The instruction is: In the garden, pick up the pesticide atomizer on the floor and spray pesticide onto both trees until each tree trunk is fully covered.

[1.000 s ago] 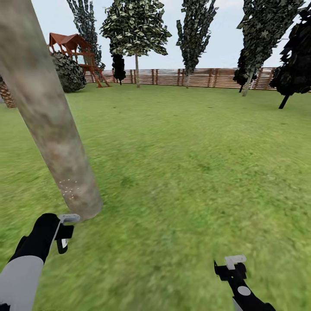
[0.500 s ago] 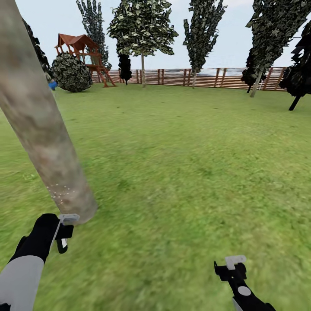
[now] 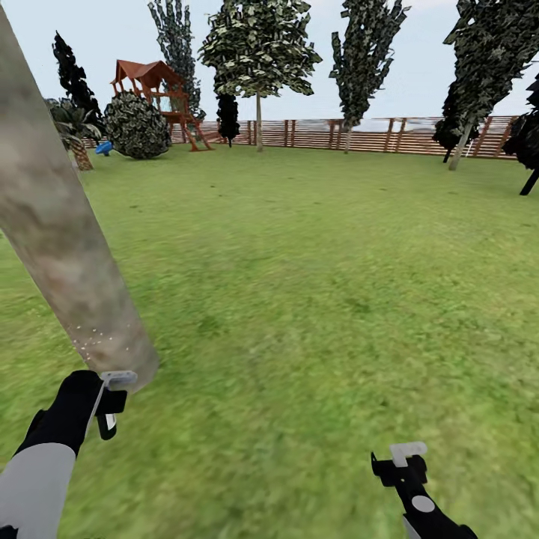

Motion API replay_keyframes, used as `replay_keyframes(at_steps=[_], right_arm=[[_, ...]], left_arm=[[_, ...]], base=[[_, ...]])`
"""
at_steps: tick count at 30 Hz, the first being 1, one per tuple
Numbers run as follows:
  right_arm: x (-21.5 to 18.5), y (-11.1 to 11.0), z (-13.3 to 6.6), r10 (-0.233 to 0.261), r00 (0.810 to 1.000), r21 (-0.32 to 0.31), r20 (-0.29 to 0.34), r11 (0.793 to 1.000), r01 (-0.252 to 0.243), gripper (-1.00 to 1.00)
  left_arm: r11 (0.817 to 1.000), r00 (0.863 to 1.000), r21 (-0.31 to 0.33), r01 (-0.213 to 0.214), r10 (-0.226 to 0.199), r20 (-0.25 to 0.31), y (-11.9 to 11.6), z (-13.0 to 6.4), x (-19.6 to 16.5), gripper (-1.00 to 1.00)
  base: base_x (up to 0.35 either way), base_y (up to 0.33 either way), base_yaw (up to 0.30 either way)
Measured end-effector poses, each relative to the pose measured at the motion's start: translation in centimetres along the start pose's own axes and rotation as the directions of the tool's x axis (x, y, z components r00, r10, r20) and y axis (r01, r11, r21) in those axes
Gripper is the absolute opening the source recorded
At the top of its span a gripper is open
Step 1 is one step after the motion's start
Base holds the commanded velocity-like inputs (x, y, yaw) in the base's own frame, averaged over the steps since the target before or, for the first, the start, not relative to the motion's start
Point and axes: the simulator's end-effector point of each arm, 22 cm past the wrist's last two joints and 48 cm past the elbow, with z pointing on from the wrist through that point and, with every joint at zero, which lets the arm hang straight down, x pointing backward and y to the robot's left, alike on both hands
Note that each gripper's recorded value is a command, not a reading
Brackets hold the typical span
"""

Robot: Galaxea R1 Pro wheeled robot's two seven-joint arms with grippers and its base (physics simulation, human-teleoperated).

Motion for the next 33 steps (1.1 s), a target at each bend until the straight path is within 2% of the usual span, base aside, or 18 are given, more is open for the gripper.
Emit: replay_keyframes(at_steps=[12,19,30,33], right_arm=[[0.0,0.0,0.0,-0.001,1.0,-0.001,0.0,1.0,0.001,1.0],[0.0,0.0,0.0,-0.001,1.0,-0.001,0.0,1.0,0.001,1.0],[0.0,0.0,0.0,-0.001,1.0,-0.002,0.0,1.0,0.001,1.0],[0.0,0.0,0.0,-0.001,1.0,-0.001,0.0,1.0,0.001,1.0]], left_arm=[[1.0,1.0,-0.002,0.0,0.0,-0.007,0.1,0.1,0.3,-1.0],[1.0,1.0,-0.001,0.0,0.0,-0.013,0.1,0.3,0.5,-1.0],[1.0,1.0,0.01,0.008,-0.008,0.008,-0.4,-0.5,-1.0,-1.0],[1.0,0.999,0.022,0.014,-0.015,0.044,-1.0,-1.5,-3.5,-1.0]], base=[[0.178,-0.238,0.277],[-0.001,-0.244,0.277],[-0.001,-0.012,0.256],[0.0,0.0,0.04]])
